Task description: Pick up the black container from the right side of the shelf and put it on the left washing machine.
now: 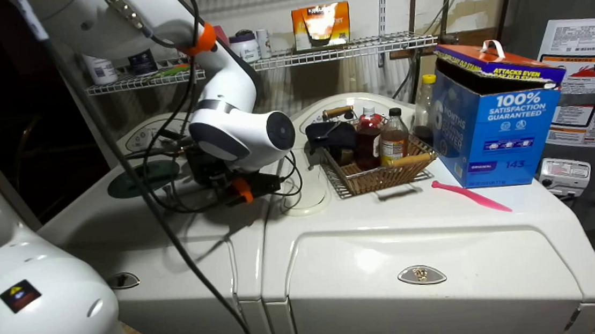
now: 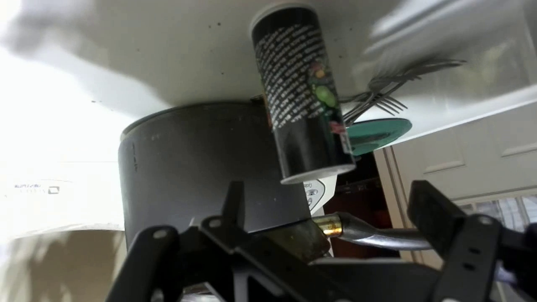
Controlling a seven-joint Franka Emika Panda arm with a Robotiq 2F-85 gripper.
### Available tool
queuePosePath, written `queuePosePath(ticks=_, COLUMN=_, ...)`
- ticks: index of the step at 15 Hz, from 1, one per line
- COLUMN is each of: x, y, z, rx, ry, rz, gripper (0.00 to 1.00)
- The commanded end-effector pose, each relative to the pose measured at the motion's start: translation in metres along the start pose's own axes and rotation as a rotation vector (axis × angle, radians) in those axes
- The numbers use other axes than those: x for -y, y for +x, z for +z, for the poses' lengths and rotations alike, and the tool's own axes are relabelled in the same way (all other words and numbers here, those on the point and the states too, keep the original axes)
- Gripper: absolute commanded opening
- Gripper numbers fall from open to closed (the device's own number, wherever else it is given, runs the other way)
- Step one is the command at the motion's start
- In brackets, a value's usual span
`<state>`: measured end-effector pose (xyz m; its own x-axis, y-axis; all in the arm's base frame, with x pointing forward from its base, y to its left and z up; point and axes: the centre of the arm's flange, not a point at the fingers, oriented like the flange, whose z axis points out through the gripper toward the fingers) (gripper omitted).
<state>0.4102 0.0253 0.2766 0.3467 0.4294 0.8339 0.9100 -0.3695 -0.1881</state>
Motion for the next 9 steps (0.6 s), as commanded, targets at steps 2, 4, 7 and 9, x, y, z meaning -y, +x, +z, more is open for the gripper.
queuePosePath(ticks=2, x=0.032, y=0.029, z=-0.043, rx=0.01, ry=-0.112, rz=0.22, gripper=1.0)
queuePosePath(ticks=4, x=0.039, y=0.033, z=-0.061, rx=0.02, ry=-0.189, rz=0.293, gripper=1.0)
queuePosePath(ticks=7, x=0.019, y=0.025, z=-0.05, rx=0.002, ry=-0.18, rz=0.271, gripper=1.0)
queuePosePath(ticks=9, x=0.02, y=0.025, z=-0.05, rx=0.002, ry=-0.179, rz=0.269, gripper=1.0)
